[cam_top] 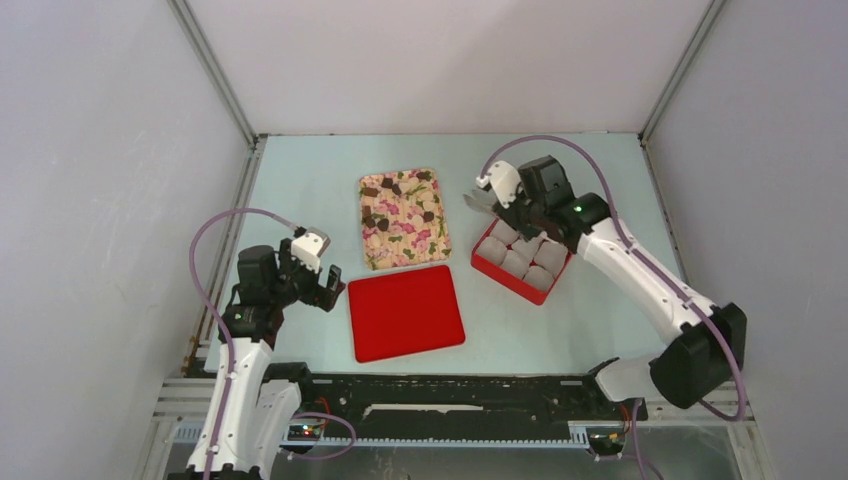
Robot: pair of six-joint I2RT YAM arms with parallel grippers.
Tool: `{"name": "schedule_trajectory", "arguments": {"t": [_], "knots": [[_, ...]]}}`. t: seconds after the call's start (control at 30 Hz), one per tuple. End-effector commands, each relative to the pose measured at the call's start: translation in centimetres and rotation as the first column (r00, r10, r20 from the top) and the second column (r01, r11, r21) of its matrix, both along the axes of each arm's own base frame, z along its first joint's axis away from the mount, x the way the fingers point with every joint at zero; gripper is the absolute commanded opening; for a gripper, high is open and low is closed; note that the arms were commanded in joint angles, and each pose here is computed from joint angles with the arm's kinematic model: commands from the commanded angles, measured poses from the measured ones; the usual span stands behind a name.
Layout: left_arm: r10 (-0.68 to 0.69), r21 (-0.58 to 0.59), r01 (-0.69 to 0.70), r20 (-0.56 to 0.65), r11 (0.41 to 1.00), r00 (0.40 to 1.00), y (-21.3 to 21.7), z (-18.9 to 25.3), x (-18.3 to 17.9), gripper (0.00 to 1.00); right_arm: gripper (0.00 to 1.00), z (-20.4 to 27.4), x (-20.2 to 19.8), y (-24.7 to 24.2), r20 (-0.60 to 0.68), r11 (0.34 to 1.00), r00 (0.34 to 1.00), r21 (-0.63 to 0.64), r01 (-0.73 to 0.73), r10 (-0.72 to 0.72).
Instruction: Pack the chocolate
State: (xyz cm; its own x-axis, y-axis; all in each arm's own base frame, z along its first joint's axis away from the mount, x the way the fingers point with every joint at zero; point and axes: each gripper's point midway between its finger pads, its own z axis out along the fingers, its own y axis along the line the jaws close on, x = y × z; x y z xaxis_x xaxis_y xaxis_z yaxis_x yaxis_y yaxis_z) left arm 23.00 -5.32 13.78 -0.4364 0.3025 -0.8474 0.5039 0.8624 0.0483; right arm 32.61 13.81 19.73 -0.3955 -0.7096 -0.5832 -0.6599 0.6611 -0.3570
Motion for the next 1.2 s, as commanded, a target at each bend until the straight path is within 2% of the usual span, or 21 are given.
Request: {"name": "schedule_trajectory", "arguments": {"t": [0.0, 0.17, 0.33, 0.57, 0.9, 1.17], "knots": [[0.007, -0.004, -0.007, 0.034, 1.000, 0.999, 0.2, 0.6, 0.2, 0.93, 0.34, 1.0, 1.6, 7.5, 0.008, 0.969, 0.991, 0.206, -0.135, 0.136], [0.022, 0.001, -0.022, 0.041, 1.000, 0.999, 0.5, 0.8, 0.3, 0.93, 0.32, 0.0, 2.5, 12.2, -0.086, 0.942, 0.978, 0.298, -0.156, 0.189], [0.049, 0.009, -0.050, 0.058, 0.999, 0.997, 1.1, 1.0, 0.3, 0.93, 0.35, -0.9, 3.4, 15.2, -0.187, 0.928, 0.960, 0.349, -0.135, 0.209], [0.050, 0.003, -0.051, 0.065, 0.999, 0.997, 1.1, 1.1, 0.3, 0.93, 0.39, -2.6, 4.3, 16.0, -0.205, 0.951, 0.962, 0.289, -0.114, 0.178], [0.045, -0.002, -0.045, 0.062, 0.999, 0.997, 1.0, 1.0, 0.2, 0.93, 0.40, -5.3, 4.9, 15.9, -0.221, 0.979, 0.968, 0.187, -0.077, 0.118], [0.044, -0.001, -0.044, 0.063, 0.999, 0.997, 1.0, 1.1, 0.2, 0.93, 0.38, -3.8, 4.8, 16.1, -0.175, 0.978, 0.977, 0.187, -0.091, 0.124]]}}
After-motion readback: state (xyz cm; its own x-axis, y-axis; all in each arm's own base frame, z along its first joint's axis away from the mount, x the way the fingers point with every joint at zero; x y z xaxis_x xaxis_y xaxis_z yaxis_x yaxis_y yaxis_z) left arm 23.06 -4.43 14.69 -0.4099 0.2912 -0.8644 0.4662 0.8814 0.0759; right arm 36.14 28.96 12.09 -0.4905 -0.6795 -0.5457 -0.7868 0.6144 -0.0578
